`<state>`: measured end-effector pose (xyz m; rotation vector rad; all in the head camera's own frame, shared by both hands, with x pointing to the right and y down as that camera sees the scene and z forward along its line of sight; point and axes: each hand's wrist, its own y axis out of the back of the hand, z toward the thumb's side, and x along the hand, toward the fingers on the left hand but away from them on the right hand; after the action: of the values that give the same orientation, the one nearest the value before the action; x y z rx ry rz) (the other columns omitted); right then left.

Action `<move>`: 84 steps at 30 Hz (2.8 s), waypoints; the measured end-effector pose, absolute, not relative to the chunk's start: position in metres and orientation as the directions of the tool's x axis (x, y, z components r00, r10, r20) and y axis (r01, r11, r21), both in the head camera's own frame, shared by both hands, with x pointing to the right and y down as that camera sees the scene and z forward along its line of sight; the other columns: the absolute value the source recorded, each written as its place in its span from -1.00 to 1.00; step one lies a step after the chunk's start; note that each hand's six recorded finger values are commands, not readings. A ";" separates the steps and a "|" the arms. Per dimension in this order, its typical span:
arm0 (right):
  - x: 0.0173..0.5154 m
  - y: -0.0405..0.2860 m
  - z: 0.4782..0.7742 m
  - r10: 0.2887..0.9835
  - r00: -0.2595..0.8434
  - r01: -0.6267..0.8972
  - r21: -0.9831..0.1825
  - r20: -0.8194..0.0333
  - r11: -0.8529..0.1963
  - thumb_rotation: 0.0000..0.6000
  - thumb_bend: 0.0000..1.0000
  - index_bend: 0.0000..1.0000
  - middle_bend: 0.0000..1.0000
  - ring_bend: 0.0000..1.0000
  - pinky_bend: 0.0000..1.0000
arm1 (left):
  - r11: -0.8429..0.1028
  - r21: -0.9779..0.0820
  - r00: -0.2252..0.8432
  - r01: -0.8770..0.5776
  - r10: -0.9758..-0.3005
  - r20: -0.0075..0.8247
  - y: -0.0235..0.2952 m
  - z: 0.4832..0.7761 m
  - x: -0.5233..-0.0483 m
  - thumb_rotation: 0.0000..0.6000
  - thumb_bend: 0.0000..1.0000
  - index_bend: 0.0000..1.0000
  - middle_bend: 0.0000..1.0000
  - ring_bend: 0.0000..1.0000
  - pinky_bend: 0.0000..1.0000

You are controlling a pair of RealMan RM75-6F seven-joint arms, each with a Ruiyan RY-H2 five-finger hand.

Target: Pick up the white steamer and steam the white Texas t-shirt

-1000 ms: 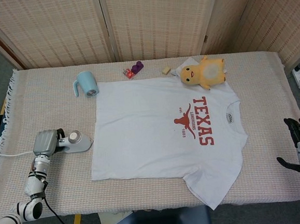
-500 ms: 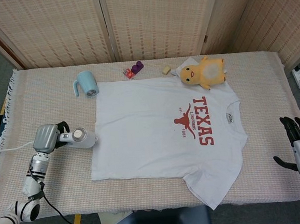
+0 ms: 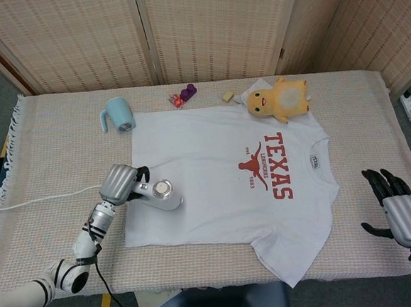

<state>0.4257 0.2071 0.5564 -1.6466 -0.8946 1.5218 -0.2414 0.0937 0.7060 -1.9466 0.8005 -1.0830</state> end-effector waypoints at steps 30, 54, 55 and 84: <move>0.358 0.249 0.669 0.503 0.366 -0.077 -0.564 -0.783 -0.822 0.77 0.71 -1.00 -1.00 -1.00 -1.00 | -0.485 -0.875 0.431 -0.004 -0.790 0.436 0.108 0.759 -0.213 1.00 -0.10 0.82 0.92 0.54 0.42; 0.360 0.267 0.673 0.462 0.363 -0.090 -0.524 -0.809 -0.847 0.76 0.72 -1.00 -1.00 -1.00 -1.00 | -0.439 -0.883 0.398 -0.166 -0.849 0.348 0.081 0.709 -0.233 1.00 -0.10 0.82 0.92 0.55 0.42; 0.360 0.267 0.673 0.462 0.363 -0.089 -0.524 -0.809 -0.847 0.76 0.72 -1.00 -1.00 -1.00 -1.00 | -0.450 -0.878 0.406 -0.165 -0.842 0.356 0.080 0.712 -0.222 1.00 -0.10 0.82 0.92 0.55 0.42; 0.360 0.263 0.672 0.478 0.352 -0.081 -0.534 -0.805 -0.842 0.77 0.71 -1.00 -1.00 -1.00 -1.00 | -0.513 -0.856 0.383 -0.057 -0.803 0.456 0.113 0.759 -0.235 1.00 -0.10 0.83 0.93 0.55 0.43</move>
<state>0.3595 0.2634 0.6719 -2.1296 -0.3450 1.5103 -0.2345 0.1128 0.7590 -1.8529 0.7453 -1.1940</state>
